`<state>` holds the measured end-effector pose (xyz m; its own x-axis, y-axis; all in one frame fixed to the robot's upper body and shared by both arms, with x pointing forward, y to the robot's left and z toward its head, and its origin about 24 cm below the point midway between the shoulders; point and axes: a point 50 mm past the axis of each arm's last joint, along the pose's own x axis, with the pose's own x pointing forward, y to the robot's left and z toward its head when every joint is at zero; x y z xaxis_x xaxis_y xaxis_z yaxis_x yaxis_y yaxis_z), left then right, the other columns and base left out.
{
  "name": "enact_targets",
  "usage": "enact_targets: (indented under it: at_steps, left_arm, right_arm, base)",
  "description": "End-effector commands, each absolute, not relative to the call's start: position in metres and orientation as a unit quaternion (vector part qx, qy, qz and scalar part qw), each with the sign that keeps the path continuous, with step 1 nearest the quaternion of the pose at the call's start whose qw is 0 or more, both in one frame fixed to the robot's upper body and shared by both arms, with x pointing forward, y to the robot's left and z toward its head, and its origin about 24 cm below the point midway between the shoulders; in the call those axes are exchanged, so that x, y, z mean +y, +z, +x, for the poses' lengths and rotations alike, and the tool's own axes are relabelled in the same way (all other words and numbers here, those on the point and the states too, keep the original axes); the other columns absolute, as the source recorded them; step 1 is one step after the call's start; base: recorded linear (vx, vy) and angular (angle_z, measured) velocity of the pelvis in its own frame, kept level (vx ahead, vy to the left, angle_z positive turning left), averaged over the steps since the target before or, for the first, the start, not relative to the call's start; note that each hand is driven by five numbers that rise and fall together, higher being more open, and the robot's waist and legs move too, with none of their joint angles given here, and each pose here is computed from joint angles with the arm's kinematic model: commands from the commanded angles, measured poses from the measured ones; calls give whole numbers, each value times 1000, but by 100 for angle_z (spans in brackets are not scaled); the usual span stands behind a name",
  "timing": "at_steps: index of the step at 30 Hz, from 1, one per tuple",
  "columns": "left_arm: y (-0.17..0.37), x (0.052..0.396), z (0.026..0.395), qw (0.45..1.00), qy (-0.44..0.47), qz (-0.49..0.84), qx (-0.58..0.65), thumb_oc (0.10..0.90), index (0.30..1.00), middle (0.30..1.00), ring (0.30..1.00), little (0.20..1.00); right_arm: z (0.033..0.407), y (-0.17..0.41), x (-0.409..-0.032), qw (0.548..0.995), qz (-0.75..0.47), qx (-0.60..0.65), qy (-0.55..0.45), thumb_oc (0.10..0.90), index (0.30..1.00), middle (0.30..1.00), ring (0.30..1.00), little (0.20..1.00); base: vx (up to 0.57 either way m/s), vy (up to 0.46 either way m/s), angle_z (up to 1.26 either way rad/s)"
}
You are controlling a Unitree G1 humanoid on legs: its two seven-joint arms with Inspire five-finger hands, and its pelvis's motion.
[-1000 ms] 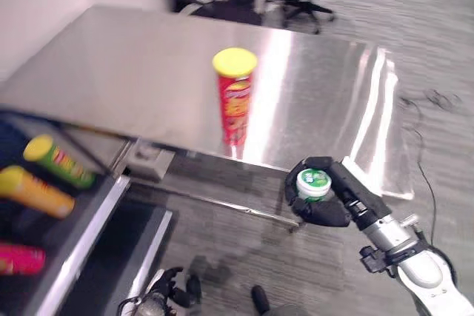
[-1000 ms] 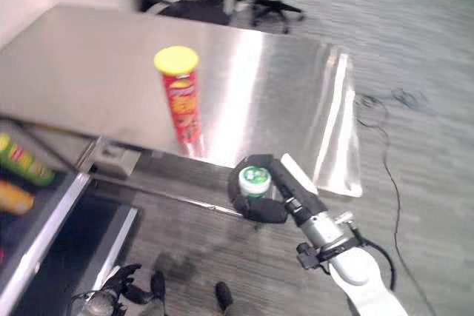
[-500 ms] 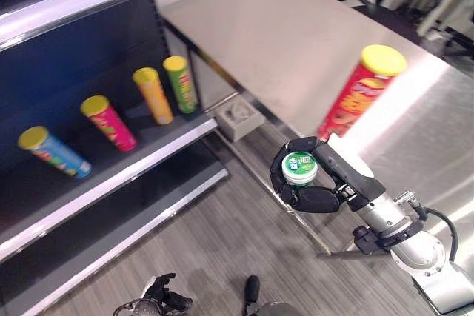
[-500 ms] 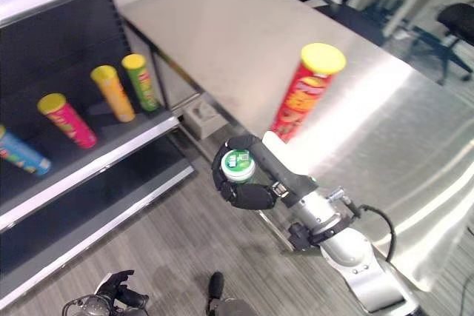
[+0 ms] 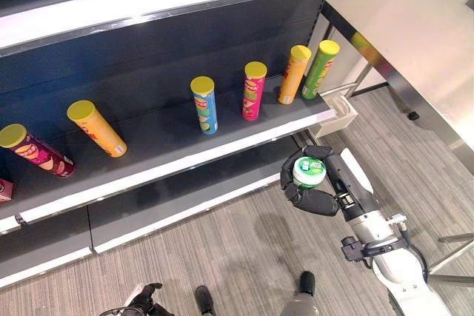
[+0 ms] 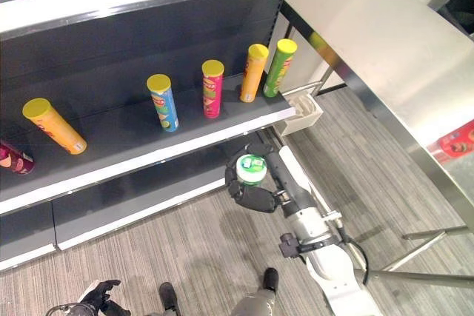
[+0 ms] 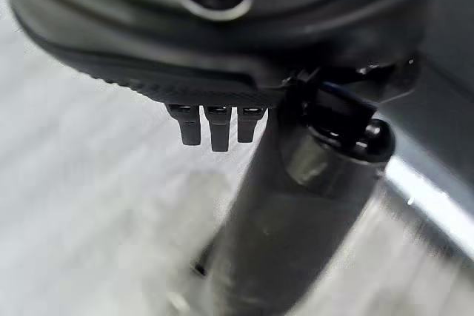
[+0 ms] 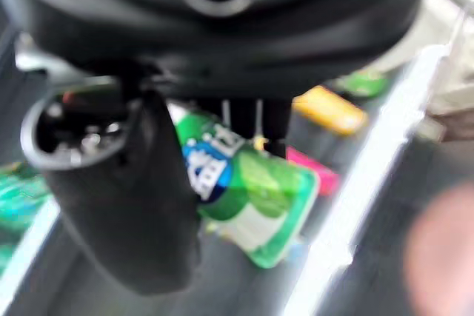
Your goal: Put the goods on the table back onto the shelves and tidy them up.
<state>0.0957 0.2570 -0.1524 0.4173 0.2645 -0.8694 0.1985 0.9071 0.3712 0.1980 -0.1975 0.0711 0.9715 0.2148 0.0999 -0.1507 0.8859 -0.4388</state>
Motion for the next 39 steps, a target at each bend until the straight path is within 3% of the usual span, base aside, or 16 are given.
enact_targets:
  at_steps: [1,9,22,29,37,39]
  left_arm:
    - [-164,231,70,812,-2,155,563,800,900,900,900,900]
    - [-166,228,63,807,-22,160,569,800,900,900,900,900]
    - [-162,227,80,832,57,94,544,800,900,900,900,900]
    - [-170,220,40,799,78,70,592,800,900,900,900,900]
    - [-164,220,73,830,50,124,542,800,900,900,900,900]
    - [-157,230,99,839,69,133,522,800,900,900,900,900]
  right_arm:
    - [163,51,-221,977,-212,-15,27,400,300,300,300,300]
    - [151,30,-228,979,-200,47,6,400,300,300,300,300]
    - [152,40,-246,949,-300,42,-90,400,300,300,300,300]
    - [153,56,-250,936,-332,1,-114,400,300,300,300,300]
    - [164,72,-248,919,-381,-41,-94,400,300,300,300,300]
    - [164,70,-246,919,-380,-39,-97,400,300,300,300,300]
  base:
    - [23,30,5]
    - [8,5,-16]
    - [-13,-21,16]
    - [270,218,-2]
    - [248,227,-23]
    - [201,207,-33]
